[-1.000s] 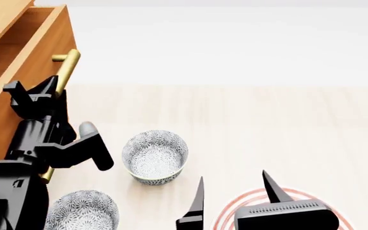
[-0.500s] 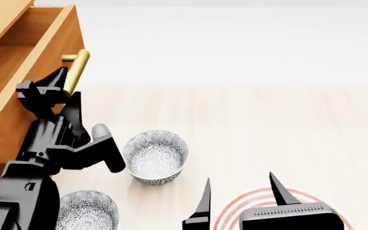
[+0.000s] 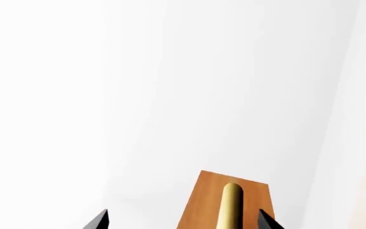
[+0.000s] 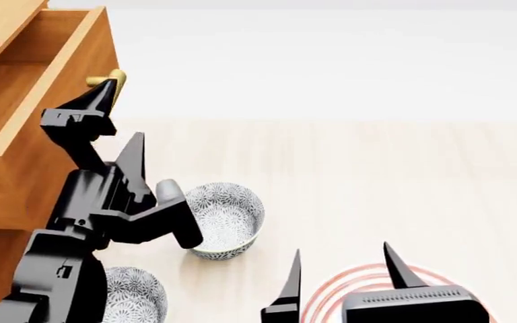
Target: Open the top drawer of the cabinet.
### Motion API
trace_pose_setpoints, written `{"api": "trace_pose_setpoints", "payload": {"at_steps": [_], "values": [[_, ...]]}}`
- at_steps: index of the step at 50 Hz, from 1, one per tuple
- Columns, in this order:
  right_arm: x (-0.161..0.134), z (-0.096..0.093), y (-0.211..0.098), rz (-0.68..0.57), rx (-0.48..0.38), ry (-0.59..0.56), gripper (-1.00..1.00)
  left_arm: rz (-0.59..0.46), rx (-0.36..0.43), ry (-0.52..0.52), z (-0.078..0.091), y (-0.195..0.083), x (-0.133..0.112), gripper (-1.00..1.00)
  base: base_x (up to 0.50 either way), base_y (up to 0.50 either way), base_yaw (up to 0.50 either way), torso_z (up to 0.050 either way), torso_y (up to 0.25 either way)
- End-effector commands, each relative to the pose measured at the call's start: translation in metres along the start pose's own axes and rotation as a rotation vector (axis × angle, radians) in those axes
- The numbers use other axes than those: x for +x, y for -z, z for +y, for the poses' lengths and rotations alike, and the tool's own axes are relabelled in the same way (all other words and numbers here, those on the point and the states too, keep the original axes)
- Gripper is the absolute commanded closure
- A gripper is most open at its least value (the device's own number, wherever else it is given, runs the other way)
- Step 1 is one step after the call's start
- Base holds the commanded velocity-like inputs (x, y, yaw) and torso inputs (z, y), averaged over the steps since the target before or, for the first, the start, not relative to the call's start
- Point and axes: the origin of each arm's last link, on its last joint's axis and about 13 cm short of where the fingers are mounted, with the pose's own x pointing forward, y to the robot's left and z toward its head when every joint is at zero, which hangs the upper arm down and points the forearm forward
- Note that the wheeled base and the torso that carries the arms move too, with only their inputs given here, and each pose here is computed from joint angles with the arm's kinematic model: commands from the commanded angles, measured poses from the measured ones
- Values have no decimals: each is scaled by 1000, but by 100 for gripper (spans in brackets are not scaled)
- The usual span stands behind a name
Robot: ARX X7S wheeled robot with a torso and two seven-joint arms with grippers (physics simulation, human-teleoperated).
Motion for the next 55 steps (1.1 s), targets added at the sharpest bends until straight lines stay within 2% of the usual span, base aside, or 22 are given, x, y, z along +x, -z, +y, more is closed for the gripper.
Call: {"api": "trace_pose_setpoints", "payload": {"at_steps": [1, 10, 12, 17, 20, 29, 33, 36, 42, 44, 45, 48, 55], "values": [[-2, -3, -1, -3, 3, 13, -100, -69, -25, -1, 8, -28, -8, -100, 0, 0, 0, 0, 0], [-4, -6, 4, 5, 6, 27, -100, -80, -58, -15, 21, -38, -12, -100, 0, 0, 0, 0, 0], [-3, -7, 3, 4, 6, 32, -100, -73, -97, -12, 26, -39, -13, -100, 0, 0, 0, 0, 0], [1, -10, 6, 11, -20, 51, -100, -78, -175, 0, 49, -47, -19, -100, 0, 0, 0, 0, 0], [3, -10, 8, 18, -19, 50, -100, -51, -181, -29, 72, -55, -18, -100, 0, 0, 0, 0, 0], [2, -9, 5, 18, -29, 49, -100, -123, -202, -90, 134, -88, -31, -100, 0, 0, 0, 0, 0], [2, -9, 3, 18, -34, 51, -100, -136, -220, -107, 153, -96, -34, -100, 0, 0, 0, 0, 0], [2, -9, 2, 17, -35, 51, -100, -151, -219, -101, 159, -101, -38, -100, 0, 0, 0, 0, 0], [2, -9, 2, 19, -38, 48, -100, -148, -235, -119, 184, -104, -35, -100, 0, 0, 0, 0, 0], [2, -10, 2, 19, -38, 50, -100, -152, -262, -100, 190, -103, -33, -100, 0, 0, 0, 0, 0], [2, -10, 2, 20, -37, 51, -100, -145, -276, -99, 197, -101, -31, -100, 0, 0, 0, 0, 0], [2, -10, 3, 20, -38, 52, -100, -136, -325, -74, 205, -97, -26, -100, 0, 0, 0, 0, 0], [4, -10, 6, 23, -34, 50, -100, -92, -325, -104, 220, -83, -15, -100, 0, 0, 0, 0, 0]]}}
